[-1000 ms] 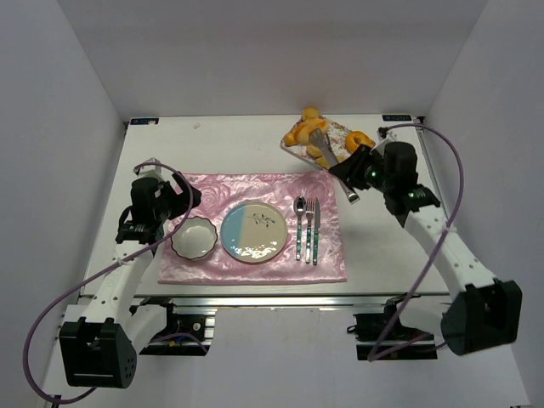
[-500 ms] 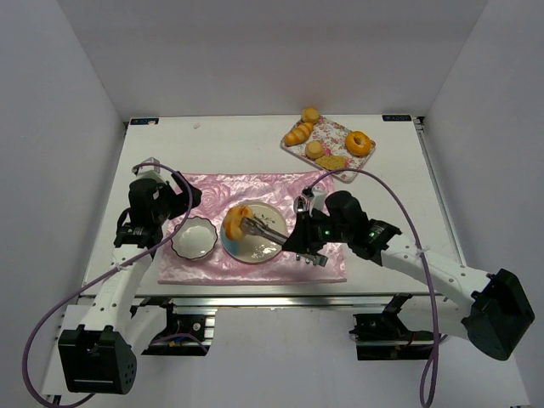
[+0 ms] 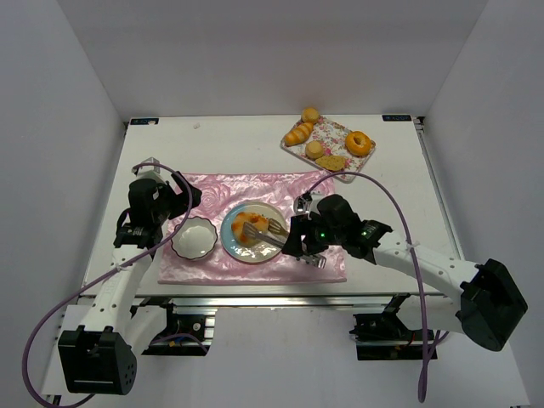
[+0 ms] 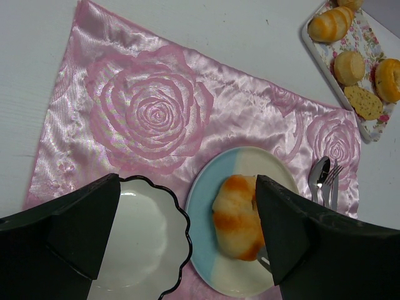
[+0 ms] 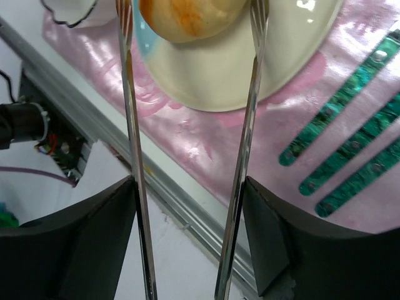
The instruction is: Place the bread
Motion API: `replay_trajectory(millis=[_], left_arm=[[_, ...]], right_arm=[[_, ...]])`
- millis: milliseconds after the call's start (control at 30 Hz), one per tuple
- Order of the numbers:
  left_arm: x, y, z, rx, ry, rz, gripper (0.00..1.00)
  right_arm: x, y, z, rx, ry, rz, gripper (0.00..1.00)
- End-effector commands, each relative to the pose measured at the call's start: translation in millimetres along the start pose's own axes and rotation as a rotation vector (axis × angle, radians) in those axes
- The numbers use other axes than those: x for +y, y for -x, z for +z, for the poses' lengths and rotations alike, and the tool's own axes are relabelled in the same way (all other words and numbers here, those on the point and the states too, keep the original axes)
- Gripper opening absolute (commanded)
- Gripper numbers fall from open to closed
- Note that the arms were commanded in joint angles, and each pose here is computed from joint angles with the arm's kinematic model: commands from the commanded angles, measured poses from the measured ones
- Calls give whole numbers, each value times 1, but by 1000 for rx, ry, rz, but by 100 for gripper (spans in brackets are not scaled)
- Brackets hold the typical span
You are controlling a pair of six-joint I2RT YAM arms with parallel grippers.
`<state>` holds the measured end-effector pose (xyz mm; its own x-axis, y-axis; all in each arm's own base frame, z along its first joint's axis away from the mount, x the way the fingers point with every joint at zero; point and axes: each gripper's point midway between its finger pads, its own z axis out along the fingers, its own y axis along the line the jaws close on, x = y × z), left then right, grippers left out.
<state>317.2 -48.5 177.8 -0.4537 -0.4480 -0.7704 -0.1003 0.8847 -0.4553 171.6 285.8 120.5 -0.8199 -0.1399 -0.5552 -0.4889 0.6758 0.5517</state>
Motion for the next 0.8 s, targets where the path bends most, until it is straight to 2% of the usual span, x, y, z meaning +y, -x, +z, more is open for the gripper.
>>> replay_trajectory(millis=[0, 267, 433, 500, 533, 667, 767], left_arm=[[-3, 0, -2, -9, -20, 8, 98], [-2, 1, -3, -11, -16, 10, 98], [-1, 1, -3, -10, -12, 6, 98], [-2, 2, -3, -13, -12, 6, 98], [-2, 1, -3, -11, -12, 7, 98], [-3, 2, -2, -19, -20, 8, 98], [-2, 3, -2, -15, -9, 6, 98]], right_arm=[[-3, 16, -9, -61, -64, -9, 73], [-31, 29, -40, -147, -265, 21, 75], [-36, 69, -69, -325, -360, 18, 69], [-42, 93, -83, -399, -410, 33, 64], [-44, 99, -86, -409, -420, 26, 61], [-57, 137, -97, -453, -411, 76, 60], [-70, 167, -99, -474, -449, 41, 58]])
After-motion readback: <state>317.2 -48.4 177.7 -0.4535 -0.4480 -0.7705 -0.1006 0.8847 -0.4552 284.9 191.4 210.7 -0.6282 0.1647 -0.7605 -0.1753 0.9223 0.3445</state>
